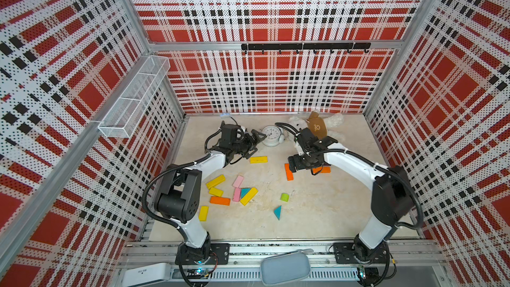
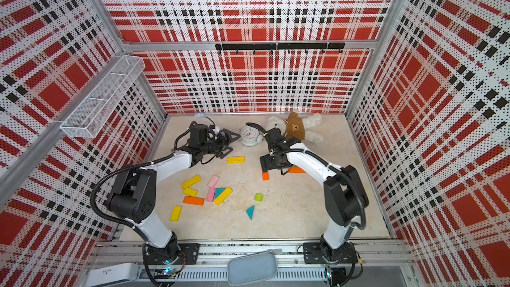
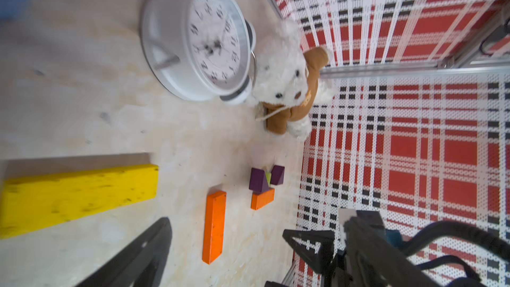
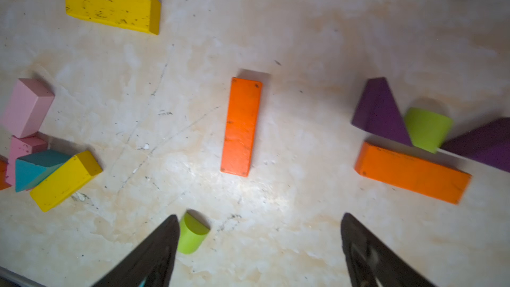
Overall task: Assemble a carrot with building blocks
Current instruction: Pick up the building block from the center of the board.
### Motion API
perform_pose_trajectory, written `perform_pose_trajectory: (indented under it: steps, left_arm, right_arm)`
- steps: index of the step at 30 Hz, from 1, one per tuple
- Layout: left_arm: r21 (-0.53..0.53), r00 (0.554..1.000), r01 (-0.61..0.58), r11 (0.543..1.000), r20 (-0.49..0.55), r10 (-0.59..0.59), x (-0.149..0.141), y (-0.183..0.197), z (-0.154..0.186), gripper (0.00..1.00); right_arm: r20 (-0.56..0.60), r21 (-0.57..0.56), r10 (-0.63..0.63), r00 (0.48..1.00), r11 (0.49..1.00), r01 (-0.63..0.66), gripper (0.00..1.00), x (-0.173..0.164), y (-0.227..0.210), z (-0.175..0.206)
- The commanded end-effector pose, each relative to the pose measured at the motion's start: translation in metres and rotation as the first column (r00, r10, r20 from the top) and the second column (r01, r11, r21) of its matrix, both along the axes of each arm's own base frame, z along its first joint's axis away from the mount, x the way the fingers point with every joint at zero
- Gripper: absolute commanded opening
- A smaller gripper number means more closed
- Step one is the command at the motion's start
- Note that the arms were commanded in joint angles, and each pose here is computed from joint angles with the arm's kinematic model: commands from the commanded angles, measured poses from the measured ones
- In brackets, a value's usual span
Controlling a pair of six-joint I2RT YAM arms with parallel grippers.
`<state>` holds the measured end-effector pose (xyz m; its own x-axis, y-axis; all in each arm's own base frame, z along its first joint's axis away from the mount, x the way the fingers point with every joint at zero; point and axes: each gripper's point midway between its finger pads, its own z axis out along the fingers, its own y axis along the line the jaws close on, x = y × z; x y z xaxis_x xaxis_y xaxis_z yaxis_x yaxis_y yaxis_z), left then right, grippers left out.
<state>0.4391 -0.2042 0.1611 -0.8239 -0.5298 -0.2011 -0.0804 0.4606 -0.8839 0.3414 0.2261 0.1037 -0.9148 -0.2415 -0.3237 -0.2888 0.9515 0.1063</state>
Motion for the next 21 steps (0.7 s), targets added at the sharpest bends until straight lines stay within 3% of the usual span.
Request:
perform_pose_trajectory:
  steps: [1,12,21]
  left_arm:
    - [-0.001,0.996,-0.054,0.999,0.065,0.054,0.01,0.023,0.025,0.99]
    - [-0.008,0.992,-0.113,0.994,0.058,0.114,0.018,0.049,0.027,0.99]
    - [-0.016,0.985,-0.168,0.986,0.048,0.168,0.024,0.071,0.027,0.99]
  right_arm:
    - [-0.023,0.022,-0.007,1.0,1.0,0.008,0.87,0.02,0.02,-0.022]
    - [-0.109,0.039,-0.009,0.994,0.999,0.013,0.87,0.038,0.045,-0.071]
    - [-0.14,0.109,0.063,0.988,0.993,-0.048,0.84,0.036,0.081,-0.08]
